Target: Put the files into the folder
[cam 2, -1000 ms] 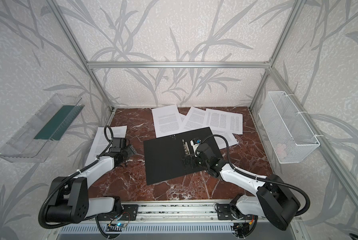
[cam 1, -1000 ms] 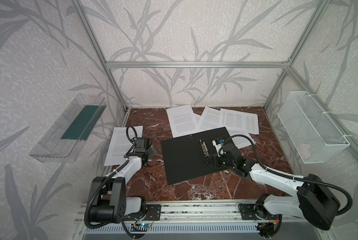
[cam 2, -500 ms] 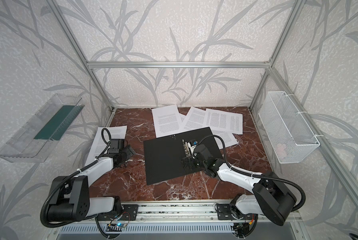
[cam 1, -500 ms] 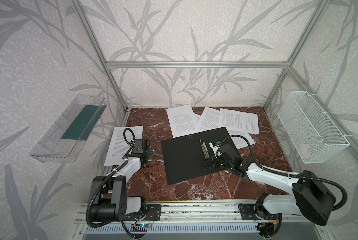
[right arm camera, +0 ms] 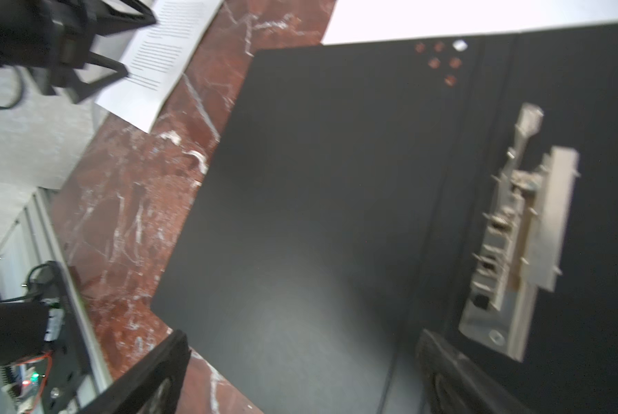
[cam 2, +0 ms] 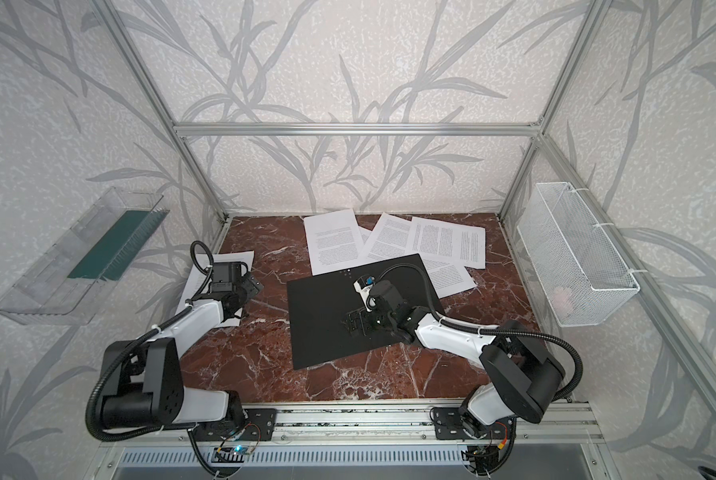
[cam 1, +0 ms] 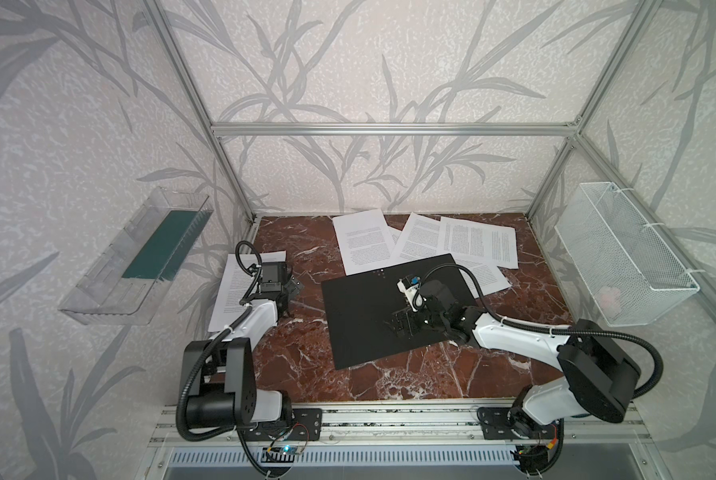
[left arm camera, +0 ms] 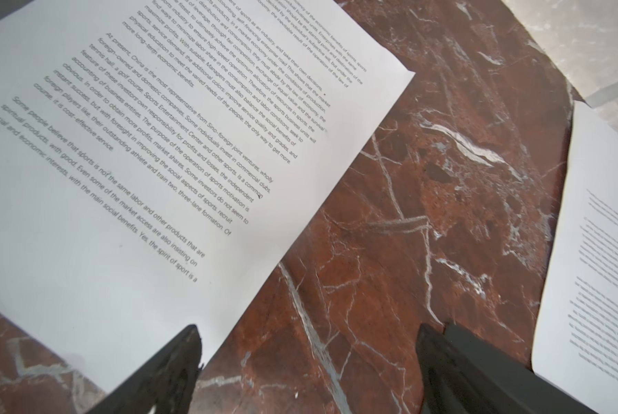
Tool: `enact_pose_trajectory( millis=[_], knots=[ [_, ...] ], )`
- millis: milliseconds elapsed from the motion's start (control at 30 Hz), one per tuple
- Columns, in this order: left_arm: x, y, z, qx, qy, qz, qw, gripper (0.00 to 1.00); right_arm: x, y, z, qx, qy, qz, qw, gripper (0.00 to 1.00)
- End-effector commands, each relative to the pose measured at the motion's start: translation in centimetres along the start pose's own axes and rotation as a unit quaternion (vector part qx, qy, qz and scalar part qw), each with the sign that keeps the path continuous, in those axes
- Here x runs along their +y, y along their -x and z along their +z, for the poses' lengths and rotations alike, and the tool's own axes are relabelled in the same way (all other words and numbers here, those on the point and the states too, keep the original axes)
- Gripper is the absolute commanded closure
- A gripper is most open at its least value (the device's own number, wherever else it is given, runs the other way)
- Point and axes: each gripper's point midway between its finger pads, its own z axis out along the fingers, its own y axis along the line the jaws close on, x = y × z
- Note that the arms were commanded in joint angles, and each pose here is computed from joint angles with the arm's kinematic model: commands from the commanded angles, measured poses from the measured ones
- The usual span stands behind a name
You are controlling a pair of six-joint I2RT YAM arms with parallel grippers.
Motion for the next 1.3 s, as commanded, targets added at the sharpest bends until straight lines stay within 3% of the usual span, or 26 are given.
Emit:
enact_pose_trajectory(
  millis=[0,400,667,867,1000,1267],
  knots=[
    [0.6,1.7,1.0,0.000,0.003,-0.032,0.999,0.06,1.5,0.9,0.8,0.006,0.013,-0.003,1.000,0.01],
    [2.7,-0.2,5.1,0.117,-0.009,-0.103,0.988,0.06,2.8,1.4,3.0,0.034,0.050,0.008,0.998,0.01],
    [-0.5,-4.4,6.7,0.197,-0.107,-0.135,0.965,0.12,2.1,1.4,1.2,0.017,0.031,-0.013,0.999,0.00],
    [-4.8,-7.8,5.2,0.215,-0.140,-0.077,0.963,0.12,0.8,1.1,0.5,0.008,0.019,-0.001,1.000,0.00],
    [-7.6,-8.1,3.8,0.215,-0.179,-0.063,0.958,0.12,0.5,1.0,0.3,0.008,0.017,0.001,1.000,0.00],
    [-5.2,-4.7,-0.6,0.133,-0.142,-0.027,0.981,0.12,-0.3,0.5,0.6,0.019,-0.001,-0.012,1.000,0.00]
  ],
)
